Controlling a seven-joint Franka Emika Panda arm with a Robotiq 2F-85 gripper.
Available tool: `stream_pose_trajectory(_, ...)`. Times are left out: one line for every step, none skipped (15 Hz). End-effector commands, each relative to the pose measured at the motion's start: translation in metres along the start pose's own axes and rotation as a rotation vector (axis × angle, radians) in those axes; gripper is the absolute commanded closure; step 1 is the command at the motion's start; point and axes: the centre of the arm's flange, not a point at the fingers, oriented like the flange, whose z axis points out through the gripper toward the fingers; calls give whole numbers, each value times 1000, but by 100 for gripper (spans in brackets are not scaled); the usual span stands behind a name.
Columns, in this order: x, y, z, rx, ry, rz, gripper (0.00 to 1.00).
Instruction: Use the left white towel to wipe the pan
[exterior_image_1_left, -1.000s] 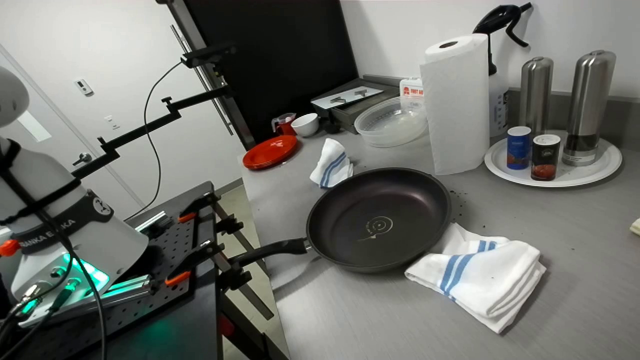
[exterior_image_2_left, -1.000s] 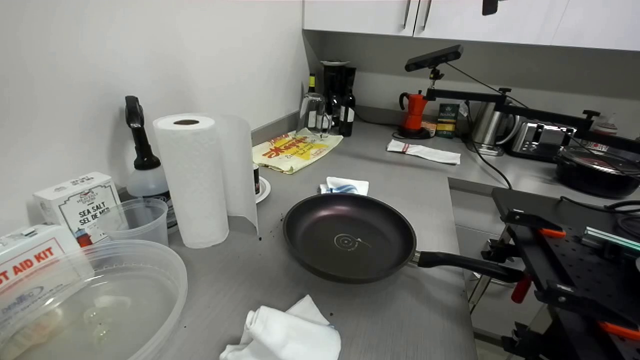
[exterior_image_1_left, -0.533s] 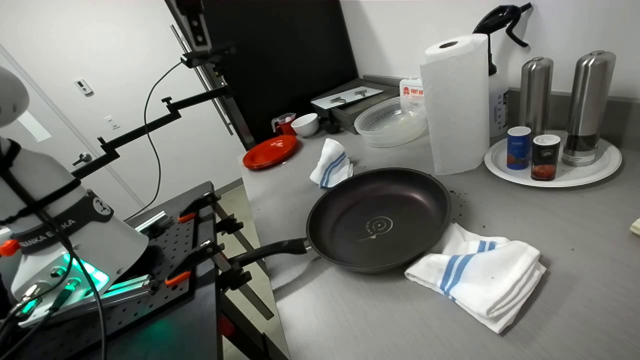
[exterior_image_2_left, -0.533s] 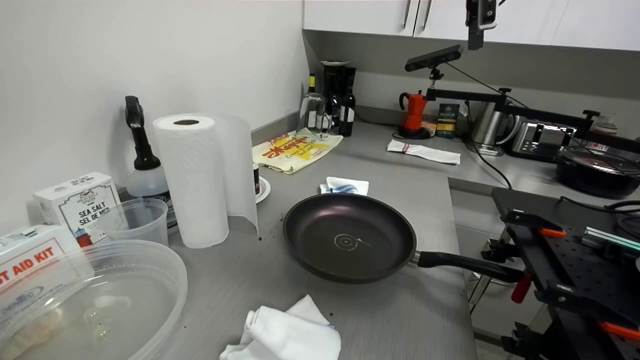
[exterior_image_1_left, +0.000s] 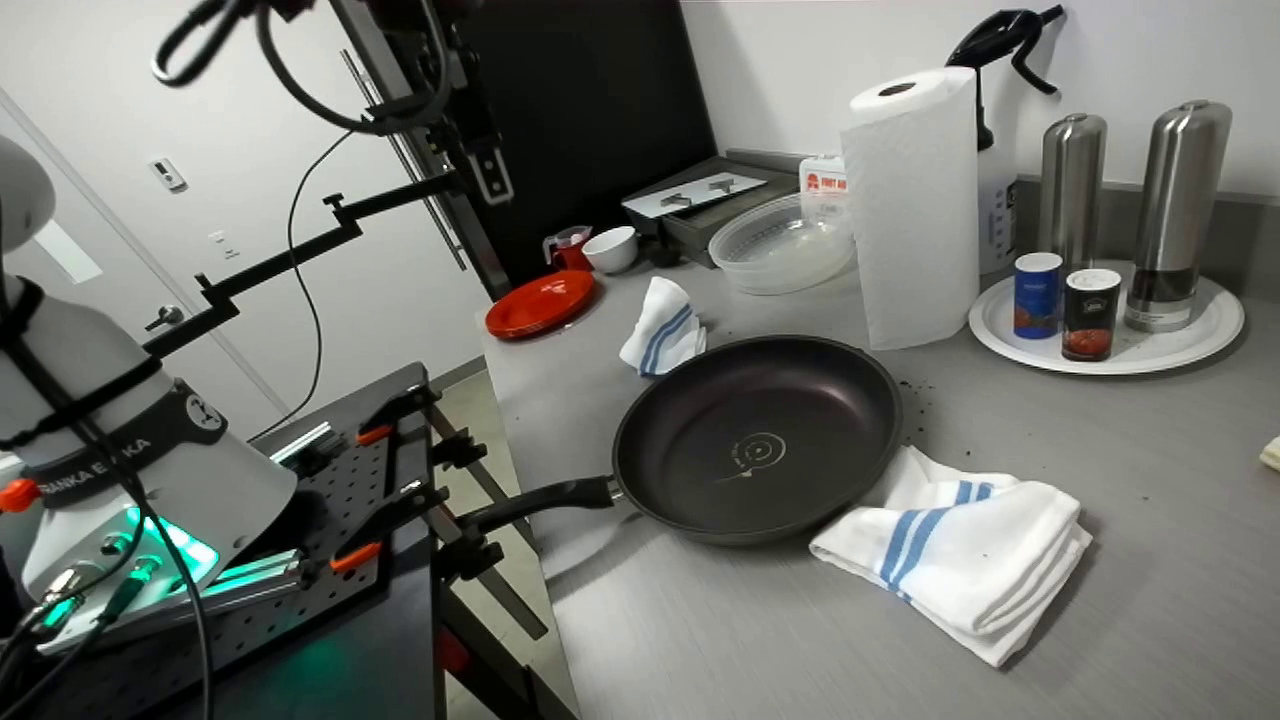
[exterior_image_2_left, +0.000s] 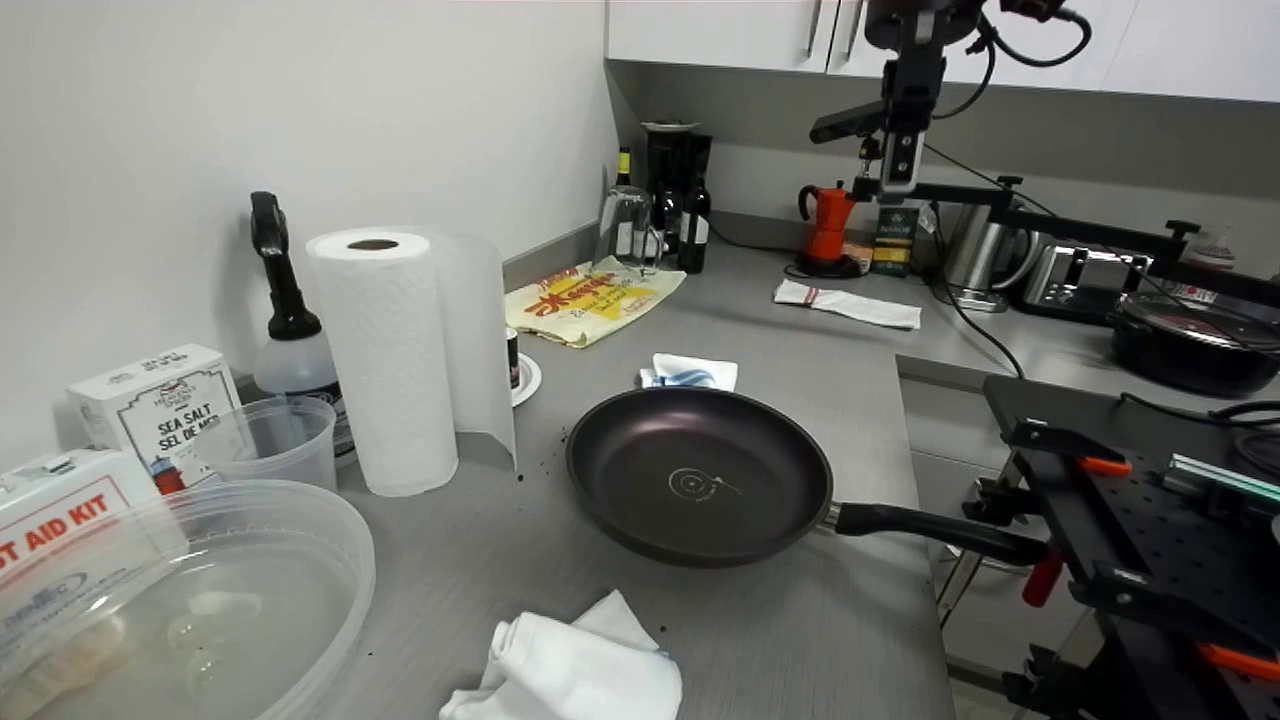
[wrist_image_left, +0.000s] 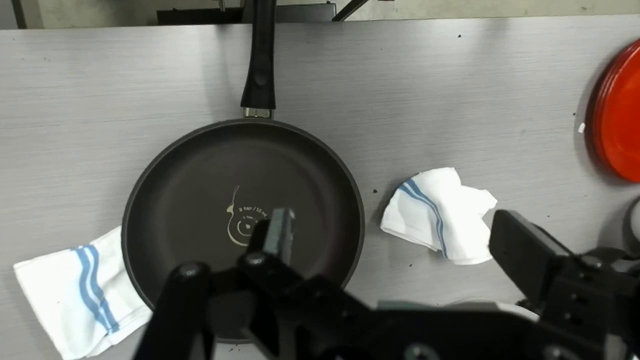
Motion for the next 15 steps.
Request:
stream_pose_trajectory(1,-27,45,-24,34,-35,0)
stream_pose_trajectory(2,-34,56,-36,30,-51,0)
stream_pose_trajectory(2,-40,64,-45,30,-64,0)
stream_pose_trajectory(3,-47,73,-52,29,-77,0)
stream_pose_trajectory(4,-53,80,-58,29,-87,0)
stream_pose_trajectory(8,-60,88,-63,25,-92,0)
stream_pose_trajectory(11,-67,95,-67,22,-94,0)
stream_pose_trajectory(15,-74,104,-70,23,-98,0)
stream_pose_trajectory(19,-82,114,-74,22,-100,0)
stream_pose_trajectory(24,-90,125,-78,25,-101,0)
stream_pose_trajectory(26,-96,133,-81,27,-104,0)
stream_pose_trajectory(30,-104,146,-86,31,-110,0)
stream_pose_trajectory(32,-110,155,-92,29,-116,0)
stream_pose_trajectory(36,-118,167,-98,27,-124,0)
stream_pose_trajectory(39,-123,175,-103,26,-130,0)
